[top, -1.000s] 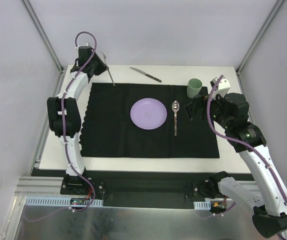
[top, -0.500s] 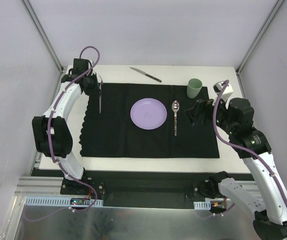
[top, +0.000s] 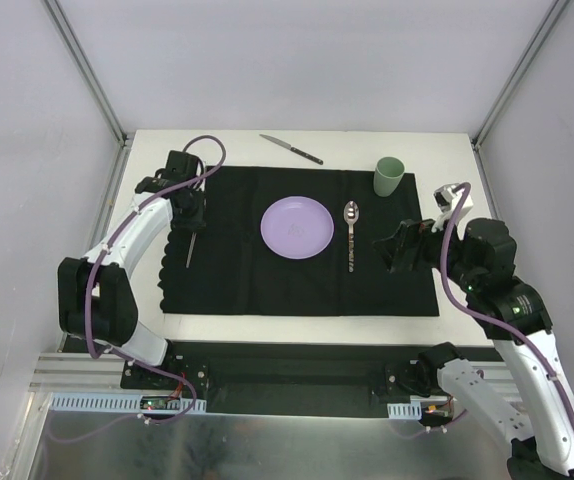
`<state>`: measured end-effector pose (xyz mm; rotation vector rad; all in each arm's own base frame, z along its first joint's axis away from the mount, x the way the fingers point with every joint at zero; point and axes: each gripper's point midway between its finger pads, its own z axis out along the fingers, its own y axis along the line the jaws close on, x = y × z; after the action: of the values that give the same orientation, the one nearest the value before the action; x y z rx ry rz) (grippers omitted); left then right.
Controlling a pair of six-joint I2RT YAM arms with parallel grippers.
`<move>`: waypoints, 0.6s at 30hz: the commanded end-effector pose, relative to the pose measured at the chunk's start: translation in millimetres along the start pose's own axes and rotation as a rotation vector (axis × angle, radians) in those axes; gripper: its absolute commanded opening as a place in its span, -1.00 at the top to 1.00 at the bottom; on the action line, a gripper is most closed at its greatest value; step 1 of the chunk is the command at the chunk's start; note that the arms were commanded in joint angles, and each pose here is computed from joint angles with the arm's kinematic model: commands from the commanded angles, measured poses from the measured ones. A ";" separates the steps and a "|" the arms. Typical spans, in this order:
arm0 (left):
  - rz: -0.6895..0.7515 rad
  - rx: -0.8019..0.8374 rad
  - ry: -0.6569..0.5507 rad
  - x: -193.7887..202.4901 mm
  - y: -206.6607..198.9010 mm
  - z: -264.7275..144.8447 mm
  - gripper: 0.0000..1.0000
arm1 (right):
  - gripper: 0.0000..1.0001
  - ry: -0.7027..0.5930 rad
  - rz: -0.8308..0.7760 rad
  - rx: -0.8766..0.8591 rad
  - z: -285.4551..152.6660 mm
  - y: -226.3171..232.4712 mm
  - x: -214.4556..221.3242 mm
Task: Set the dinner table for one person
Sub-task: Place the fork on the napkin.
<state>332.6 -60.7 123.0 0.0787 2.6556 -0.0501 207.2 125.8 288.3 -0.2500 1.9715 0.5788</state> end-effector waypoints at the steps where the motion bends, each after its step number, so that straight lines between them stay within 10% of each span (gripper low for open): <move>1: 0.047 -0.092 -0.035 -6.4 7.3 -1.0 1.00 | -0.99 -0.006 0.026 0.004 -8.7 0.4 3.6; 18: 0.072 -0.273 -0.044 -29.7 1.2 47.4 1.00 | -0.99 0.013 0.026 0.026 -10.1 -6.1 17.9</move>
<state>356.2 -70.9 77.9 0.1739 2.6964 0.2369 192.6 118.7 272.3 -0.2375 2.0119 0.5692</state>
